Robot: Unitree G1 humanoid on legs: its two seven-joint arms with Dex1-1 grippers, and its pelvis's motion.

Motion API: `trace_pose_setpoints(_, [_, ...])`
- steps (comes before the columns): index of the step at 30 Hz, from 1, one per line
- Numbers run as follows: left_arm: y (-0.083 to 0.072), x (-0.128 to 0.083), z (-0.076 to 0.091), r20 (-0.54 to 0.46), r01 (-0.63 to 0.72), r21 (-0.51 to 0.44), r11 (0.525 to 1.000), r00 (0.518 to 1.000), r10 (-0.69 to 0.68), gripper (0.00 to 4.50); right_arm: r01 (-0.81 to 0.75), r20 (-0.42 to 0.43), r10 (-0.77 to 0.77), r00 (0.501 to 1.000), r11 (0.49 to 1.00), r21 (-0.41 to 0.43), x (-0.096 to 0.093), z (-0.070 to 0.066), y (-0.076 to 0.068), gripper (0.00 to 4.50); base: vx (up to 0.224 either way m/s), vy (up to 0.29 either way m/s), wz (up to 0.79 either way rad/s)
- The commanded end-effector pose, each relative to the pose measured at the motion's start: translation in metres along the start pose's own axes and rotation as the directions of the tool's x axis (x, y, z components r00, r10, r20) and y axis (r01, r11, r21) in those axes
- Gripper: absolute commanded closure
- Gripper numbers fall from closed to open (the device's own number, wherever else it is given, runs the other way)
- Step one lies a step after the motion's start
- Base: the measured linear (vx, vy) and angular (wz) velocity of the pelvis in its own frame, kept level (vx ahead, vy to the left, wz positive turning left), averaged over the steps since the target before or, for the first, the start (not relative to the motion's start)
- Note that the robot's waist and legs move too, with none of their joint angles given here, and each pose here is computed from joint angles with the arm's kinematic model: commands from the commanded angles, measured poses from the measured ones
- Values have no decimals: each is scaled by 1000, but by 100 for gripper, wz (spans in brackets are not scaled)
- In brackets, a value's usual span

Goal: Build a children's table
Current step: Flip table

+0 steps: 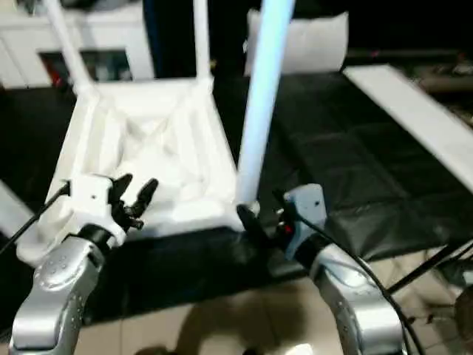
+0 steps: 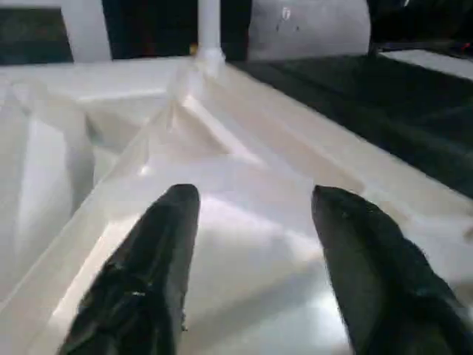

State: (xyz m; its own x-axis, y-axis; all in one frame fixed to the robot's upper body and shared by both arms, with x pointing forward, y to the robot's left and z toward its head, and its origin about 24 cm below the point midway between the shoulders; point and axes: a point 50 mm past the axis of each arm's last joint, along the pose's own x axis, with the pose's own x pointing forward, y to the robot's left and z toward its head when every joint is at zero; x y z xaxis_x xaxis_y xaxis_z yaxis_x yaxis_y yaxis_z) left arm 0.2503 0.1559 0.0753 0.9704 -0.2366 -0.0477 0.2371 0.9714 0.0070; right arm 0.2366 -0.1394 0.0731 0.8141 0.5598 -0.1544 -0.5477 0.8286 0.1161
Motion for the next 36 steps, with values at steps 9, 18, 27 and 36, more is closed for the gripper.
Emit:
trace_pose_setpoints(9, [2, -8, 9, 62, -94, -4, 996, 994, 94, 83, -22, -14, 22, 1000, 999, -35, -6, -3, -4, 0, -95, -64, 38])
trace_pose_setpoints(18, [13, -13, 3, 31, -171, -12, 985, 985, 172, 13, -33, -6, 33, 999, 998, -56, 0, 0, -8, 0, -77, -25, 8])
trace_pose_setpoints(27, [35, -18, -5, -9, -316, 3, 949, 949, 316, 4, -122, 35, 126, 991, 988, -99, 22, 12, -13, 0, 0, 0, 0])
trace_pose_setpoints(36, [48, -26, -5, 18, -440, -19, 898, 898, 440, 4, 128, 37, -126, 991, 990, -61, 46, 13, -44, 0, 0, 0, 0])
